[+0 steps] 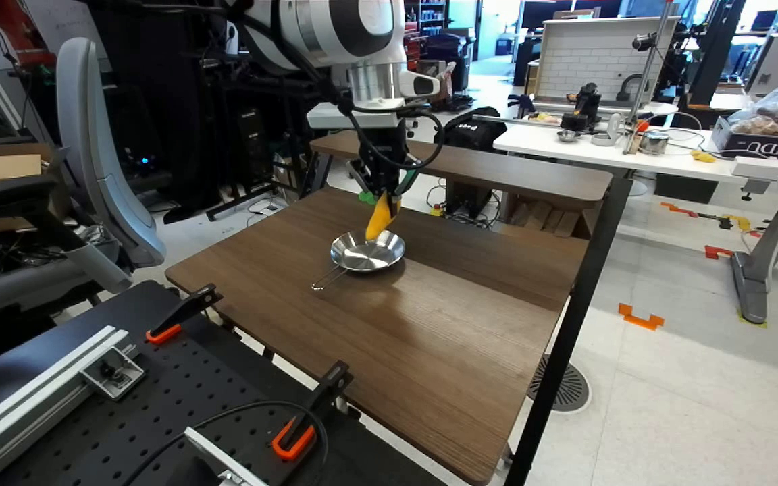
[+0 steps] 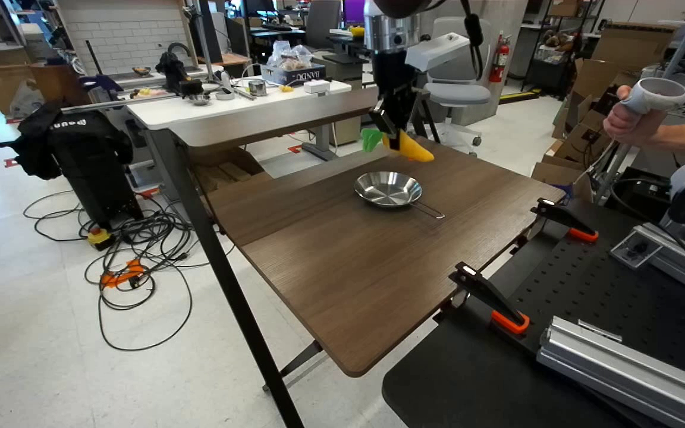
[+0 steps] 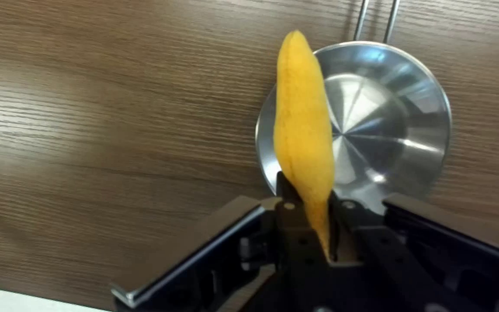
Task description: Place the carrot plush toy on the pan
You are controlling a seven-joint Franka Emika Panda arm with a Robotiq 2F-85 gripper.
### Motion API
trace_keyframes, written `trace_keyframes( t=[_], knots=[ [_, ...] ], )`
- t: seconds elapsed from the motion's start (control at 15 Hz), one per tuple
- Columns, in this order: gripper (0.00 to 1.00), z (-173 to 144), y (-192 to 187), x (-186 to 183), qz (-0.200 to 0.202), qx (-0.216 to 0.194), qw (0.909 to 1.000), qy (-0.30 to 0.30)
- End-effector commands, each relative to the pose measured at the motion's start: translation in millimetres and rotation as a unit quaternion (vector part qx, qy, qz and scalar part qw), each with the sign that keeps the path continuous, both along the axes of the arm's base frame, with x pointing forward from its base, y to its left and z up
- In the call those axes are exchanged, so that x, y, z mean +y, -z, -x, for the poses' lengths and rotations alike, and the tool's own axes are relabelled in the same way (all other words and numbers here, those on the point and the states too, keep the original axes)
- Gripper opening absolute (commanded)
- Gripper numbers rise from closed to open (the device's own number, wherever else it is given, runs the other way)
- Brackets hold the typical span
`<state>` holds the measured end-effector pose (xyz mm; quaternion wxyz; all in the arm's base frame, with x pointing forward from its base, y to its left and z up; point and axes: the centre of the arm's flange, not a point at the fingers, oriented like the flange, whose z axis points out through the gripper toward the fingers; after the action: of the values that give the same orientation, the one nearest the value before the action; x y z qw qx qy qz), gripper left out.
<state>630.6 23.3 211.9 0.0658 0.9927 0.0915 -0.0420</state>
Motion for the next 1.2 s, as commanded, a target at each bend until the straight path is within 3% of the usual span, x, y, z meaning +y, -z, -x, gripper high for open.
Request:
trace_keyframes(
  t=[0.0, 0.2, 0.27, 0.4, 0.87, 0.93, 1.13],
  knots=[
    [0.03, 12, -2, 21, 0.009, 0.011, 0.9998, -0.012],
    [0.04, 14, 5, 33, 0.008, 0.02, 0.9996, -0.021],
    [0.37, 16, 7, 36, 0.009, 0.021, 0.9995, -0.023],
    [0.45, 19, 10, 39, 0.01, 0.026, 0.9993, -0.026],
    [0.95, 27, 5, 38, 0.009, 0.032, 0.999, -0.028],
    [1.0, 28, 2, 38, 0.009, 0.032, 0.9991, -0.027],
    [1.0, 31, -11, 37, 0.007, 0.028, 0.9993, -0.025]
  ],
)
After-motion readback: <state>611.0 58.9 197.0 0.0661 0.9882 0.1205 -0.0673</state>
